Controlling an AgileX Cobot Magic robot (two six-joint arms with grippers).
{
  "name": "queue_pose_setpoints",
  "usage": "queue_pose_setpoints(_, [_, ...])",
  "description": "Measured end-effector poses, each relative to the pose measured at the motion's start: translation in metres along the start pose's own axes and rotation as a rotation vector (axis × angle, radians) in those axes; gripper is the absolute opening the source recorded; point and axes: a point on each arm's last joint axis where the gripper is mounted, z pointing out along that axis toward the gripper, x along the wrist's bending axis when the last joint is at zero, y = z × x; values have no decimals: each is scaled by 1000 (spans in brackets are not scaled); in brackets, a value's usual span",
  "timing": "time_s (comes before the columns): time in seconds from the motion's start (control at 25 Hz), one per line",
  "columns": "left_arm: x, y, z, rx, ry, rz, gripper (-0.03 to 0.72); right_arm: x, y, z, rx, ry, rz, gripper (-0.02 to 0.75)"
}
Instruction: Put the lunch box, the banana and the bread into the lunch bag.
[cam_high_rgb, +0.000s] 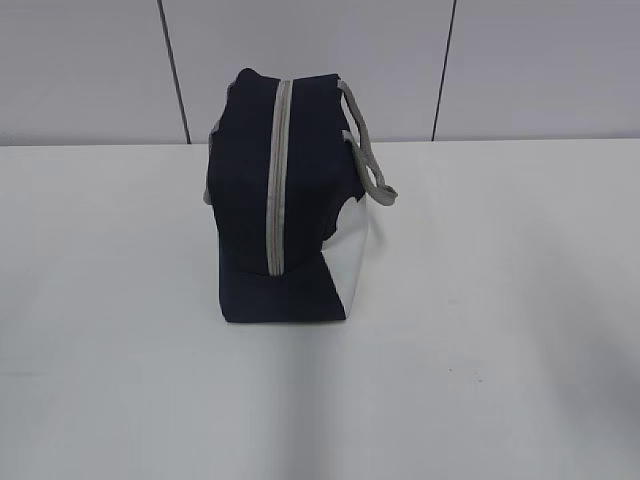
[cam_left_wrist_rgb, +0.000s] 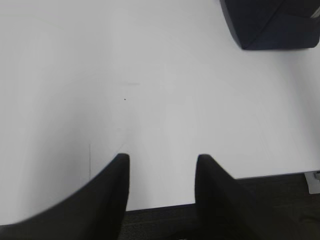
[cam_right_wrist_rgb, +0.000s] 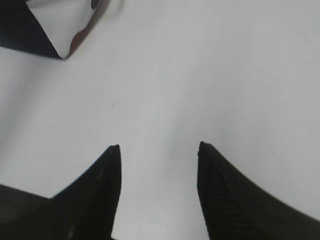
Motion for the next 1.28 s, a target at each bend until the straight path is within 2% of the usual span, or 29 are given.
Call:
queue_pose_setpoints(0.28, [0, 0, 0, 0, 0, 0, 291, -3, -33, -36, 78, 9, -20, 390])
queue_pose_setpoints(0.44, [0, 0, 0, 0, 0, 0, 287, -3, -52, -62, 8, 21, -14, 442])
queue_pose_setpoints(0.64, [0, 0, 0, 0, -1, -1, 283, -4, -75, -85, -107, -21, 19, 458])
queue_pose_setpoints(0.92, [0, 0, 0, 0, -2, -1, 266, 0, -105, -75, -152, -86, 69, 459])
queue_pose_setpoints(1.28, [0, 0, 0, 1, -2, -1, 261, 1, -108, -75, -182, -108, 85, 459])
